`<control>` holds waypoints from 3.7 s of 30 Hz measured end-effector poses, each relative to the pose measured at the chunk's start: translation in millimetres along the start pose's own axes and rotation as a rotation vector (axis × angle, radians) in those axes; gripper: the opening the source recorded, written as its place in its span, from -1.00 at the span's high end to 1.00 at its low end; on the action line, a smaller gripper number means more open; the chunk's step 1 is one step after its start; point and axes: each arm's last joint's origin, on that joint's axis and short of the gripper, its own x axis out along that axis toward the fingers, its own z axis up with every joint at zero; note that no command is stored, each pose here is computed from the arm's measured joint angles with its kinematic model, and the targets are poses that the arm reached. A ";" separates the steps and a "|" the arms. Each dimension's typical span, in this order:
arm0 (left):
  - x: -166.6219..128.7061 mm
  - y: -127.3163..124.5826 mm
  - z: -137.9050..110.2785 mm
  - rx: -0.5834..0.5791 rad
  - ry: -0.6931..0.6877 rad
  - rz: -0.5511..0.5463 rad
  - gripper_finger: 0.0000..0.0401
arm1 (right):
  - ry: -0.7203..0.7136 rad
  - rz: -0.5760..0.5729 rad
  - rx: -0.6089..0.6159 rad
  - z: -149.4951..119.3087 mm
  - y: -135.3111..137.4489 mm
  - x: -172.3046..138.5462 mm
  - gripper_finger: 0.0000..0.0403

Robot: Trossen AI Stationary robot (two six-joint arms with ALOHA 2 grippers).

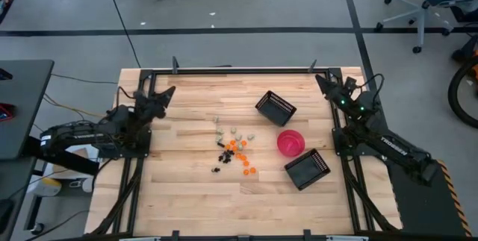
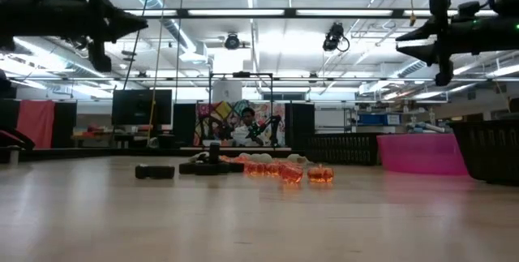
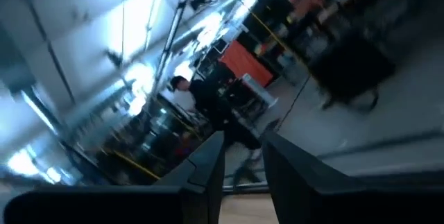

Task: Sort Halloween decoration
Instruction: Put the white skull toy into the top black basket

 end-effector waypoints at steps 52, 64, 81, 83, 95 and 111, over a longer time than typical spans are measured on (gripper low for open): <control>47.6 -36.9 -13.8 0.382 1.043 0.159 0.19 | 1.192 0.035 -0.902 -167.4 176.6 184.4 0.48; 52.7 -33.4 -22.4 0.417 1.076 0.166 0.19 | 1.427 0.162 -1.055 -196.3 158.1 174.3 0.03; 54.2 -30.6 -27.2 0.417 1.100 0.189 0.19 | 1.687 0.243 -1.285 -257.4 118.1 156.4 0.06; 54.2 -30.7 -27.1 0.416 1.099 0.190 0.19 | 1.698 0.226 -1.285 -257.8 113.5 158.3 0.10; 54.6 -30.5 -26.9 0.422 1.090 0.196 0.19 | 1.710 0.259 -1.309 -264.5 93.1 149.2 0.18; 54.6 -30.5 -26.9 0.422 1.089 0.196 0.19 | 1.656 0.240 -1.312 -271.1 75.4 140.0 0.24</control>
